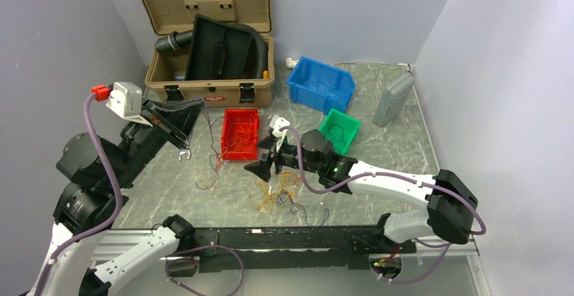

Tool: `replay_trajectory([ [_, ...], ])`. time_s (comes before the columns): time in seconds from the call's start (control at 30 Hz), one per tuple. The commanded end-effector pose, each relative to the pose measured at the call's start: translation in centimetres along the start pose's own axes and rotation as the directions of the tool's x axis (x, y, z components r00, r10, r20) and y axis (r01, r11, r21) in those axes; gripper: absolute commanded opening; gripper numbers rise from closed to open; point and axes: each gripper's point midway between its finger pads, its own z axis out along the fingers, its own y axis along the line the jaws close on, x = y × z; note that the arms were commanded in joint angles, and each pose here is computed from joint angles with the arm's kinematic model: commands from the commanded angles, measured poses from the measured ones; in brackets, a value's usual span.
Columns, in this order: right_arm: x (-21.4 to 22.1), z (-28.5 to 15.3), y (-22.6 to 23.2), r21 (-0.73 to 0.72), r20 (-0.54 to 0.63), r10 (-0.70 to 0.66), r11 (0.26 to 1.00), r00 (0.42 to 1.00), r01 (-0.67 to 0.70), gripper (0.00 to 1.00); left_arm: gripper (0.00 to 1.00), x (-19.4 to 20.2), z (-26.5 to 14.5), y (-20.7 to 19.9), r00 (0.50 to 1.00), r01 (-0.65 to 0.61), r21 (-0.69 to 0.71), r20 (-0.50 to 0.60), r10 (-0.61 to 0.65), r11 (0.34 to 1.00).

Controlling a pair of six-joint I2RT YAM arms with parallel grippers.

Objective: Untangle the cables

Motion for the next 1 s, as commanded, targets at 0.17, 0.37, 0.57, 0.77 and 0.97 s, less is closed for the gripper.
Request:
replay_trajectory([
  [0.17,-3.4,1.2,0.9,-0.055,0.103,-0.064,0.996,0.993,0.070,0.80,0.00,-2.0,-0.5,-1.9,0.999,0.016,0.085,0.033,-0.019,0.996],
  [0.37,-3.0,3.1,2.0,-0.109,0.076,-0.103,0.988,0.992,0.111,0.81,0.00,-2.5,-0.8,-2.9,0.999,0.032,0.131,0.030,-0.036,0.991],
  [0.57,-3.1,5.2,0.9,-0.065,0.066,-0.142,0.987,0.988,0.146,0.79,0.00,-2.7,-1.3,-3.3,0.999,0.039,0.148,0.032,-0.044,0.988],
  [0.77,-3.5,6.2,2.5,-0.139,0.095,-0.150,0.977,0.984,0.162,0.79,0.00,-2.5,-1.2,-3.6,0.998,0.051,0.165,0.023,-0.056,0.985],
  [0.97,-3.2,7.9,3.5,-0.145,0.095,-0.190,0.968,0.977,0.202,0.78,0.00,-2.6,-1.0,-3.6,0.998,0.059,0.161,0.018,-0.063,0.985],
])
